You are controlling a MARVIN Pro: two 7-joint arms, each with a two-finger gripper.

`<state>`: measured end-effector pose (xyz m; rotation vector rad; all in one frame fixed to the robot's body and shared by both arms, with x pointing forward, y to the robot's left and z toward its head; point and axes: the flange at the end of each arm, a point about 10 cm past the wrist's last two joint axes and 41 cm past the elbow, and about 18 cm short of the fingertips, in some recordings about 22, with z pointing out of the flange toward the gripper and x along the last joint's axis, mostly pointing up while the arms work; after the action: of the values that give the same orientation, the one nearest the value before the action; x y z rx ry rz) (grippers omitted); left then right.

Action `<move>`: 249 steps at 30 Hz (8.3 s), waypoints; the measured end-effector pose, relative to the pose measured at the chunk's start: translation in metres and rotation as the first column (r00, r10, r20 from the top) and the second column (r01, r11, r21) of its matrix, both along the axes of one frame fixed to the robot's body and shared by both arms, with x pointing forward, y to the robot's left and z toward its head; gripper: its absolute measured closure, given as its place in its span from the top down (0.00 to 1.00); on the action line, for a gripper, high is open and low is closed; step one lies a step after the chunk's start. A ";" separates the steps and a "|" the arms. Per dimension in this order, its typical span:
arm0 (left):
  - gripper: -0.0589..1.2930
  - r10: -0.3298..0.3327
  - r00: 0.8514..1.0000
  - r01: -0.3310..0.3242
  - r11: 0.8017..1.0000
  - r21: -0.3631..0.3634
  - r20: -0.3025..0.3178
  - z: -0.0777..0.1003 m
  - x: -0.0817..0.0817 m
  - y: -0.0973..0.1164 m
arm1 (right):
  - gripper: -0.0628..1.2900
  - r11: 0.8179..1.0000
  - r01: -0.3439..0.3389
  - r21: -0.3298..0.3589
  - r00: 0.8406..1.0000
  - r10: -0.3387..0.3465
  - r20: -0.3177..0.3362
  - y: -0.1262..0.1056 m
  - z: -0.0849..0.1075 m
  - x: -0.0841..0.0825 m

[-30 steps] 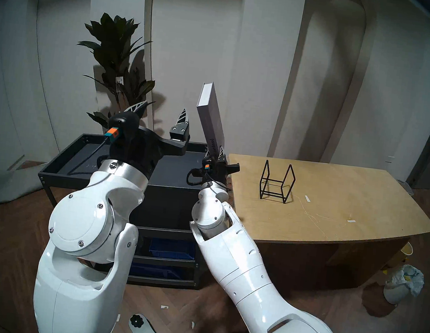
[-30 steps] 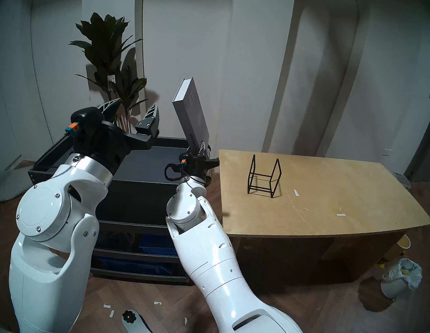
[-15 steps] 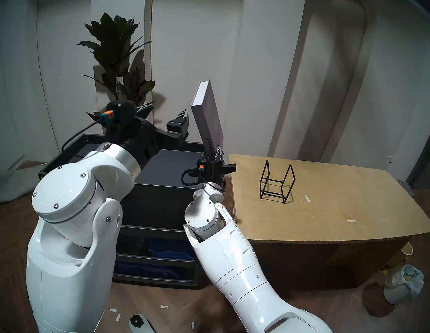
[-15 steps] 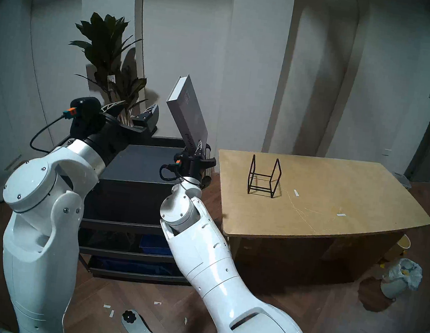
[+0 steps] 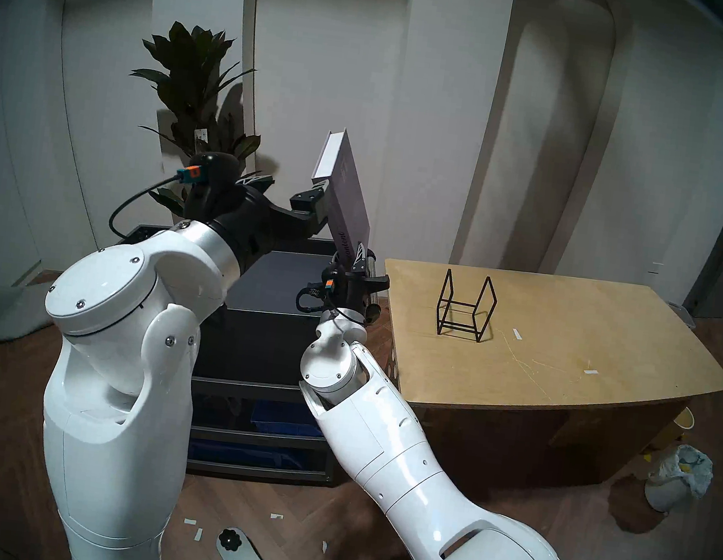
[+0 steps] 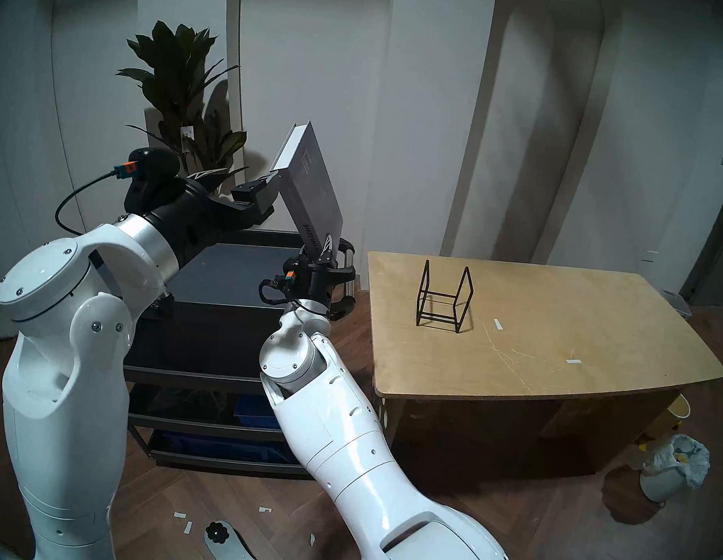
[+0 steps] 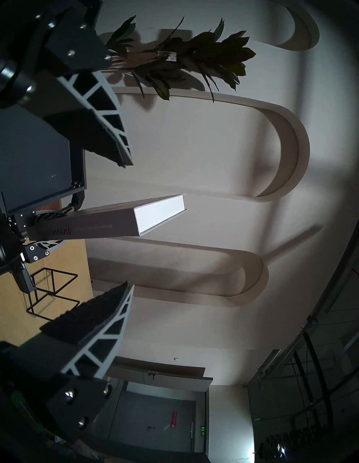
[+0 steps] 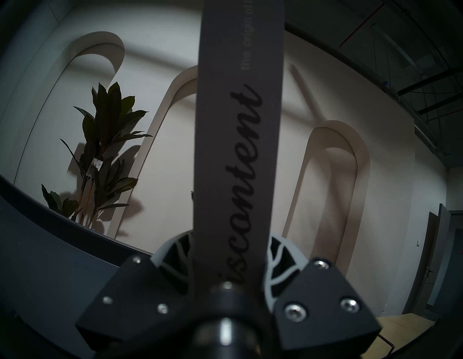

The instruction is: Transfer books between table and cart

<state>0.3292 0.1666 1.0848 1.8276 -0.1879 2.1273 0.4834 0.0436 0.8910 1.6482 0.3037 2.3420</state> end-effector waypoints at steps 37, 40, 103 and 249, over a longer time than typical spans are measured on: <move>0.96 0.024 1.000 -0.025 0.999 0.045 0.014 -0.022 0.052 -0.015 | 0.28 0.998 -0.030 0.060 0.997 0.026 0.072 0.005 -0.007 0.010; 0.96 0.028 1.000 -0.028 0.999 0.034 0.012 -0.023 0.054 -0.017 | 0.28 0.997 -0.035 0.066 0.996 0.029 0.081 0.008 -0.003 0.009; 0.24 0.128 0.989 -0.124 0.991 -0.049 0.078 -0.031 0.088 -0.029 | 0.27 0.994 -0.077 0.083 0.994 0.070 0.080 0.010 0.009 -0.003; 0.22 0.321 0.947 -0.319 0.929 0.187 0.020 -0.149 0.238 -0.016 | 0.95 0.857 0.126 0.499 0.977 -0.020 -0.213 -0.324 0.088 -0.032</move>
<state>0.5670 0.1503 0.9353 2.1015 -0.0949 2.3879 0.4515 -0.2806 0.9786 2.0899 -0.3836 2.3268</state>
